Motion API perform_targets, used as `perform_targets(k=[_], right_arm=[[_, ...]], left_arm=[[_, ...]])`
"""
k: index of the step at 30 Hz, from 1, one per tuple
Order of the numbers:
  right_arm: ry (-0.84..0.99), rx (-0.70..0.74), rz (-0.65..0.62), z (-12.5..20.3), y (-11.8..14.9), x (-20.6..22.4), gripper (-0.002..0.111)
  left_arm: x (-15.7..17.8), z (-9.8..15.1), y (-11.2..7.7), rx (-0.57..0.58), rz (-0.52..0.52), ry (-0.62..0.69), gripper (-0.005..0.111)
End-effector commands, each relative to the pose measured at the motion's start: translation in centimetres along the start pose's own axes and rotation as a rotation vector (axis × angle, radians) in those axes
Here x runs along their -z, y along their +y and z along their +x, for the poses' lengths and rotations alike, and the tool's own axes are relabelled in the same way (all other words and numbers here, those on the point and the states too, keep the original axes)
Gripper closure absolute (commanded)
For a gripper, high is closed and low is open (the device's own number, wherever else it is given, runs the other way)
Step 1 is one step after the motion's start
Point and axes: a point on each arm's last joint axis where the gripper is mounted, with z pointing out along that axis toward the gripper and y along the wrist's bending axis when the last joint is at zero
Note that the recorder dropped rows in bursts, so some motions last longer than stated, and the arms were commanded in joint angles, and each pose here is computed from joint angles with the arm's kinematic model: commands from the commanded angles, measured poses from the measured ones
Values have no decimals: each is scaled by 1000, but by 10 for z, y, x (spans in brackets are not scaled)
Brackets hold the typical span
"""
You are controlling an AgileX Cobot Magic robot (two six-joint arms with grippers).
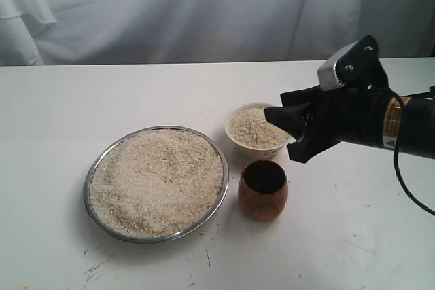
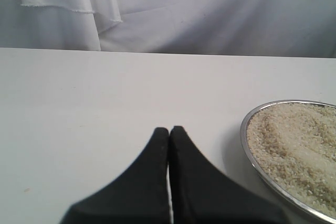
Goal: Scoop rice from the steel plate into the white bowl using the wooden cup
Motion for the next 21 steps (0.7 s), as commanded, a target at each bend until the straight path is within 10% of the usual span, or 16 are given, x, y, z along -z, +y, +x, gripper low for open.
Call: perform_targets(k=[1, 12, 21], right_arm=[[-28, -114, 93, -3, 2, 15, 79], [-17, -250, 274, 4, 6, 46, 108], [-60, -236, 352, -13, 9, 70, 108]], left_arm=[[0, 1, 0, 4, 2, -7, 107], [0, 1, 0, 4, 2, -7, 107], [0, 1, 0, 4, 2, -7, 107]])
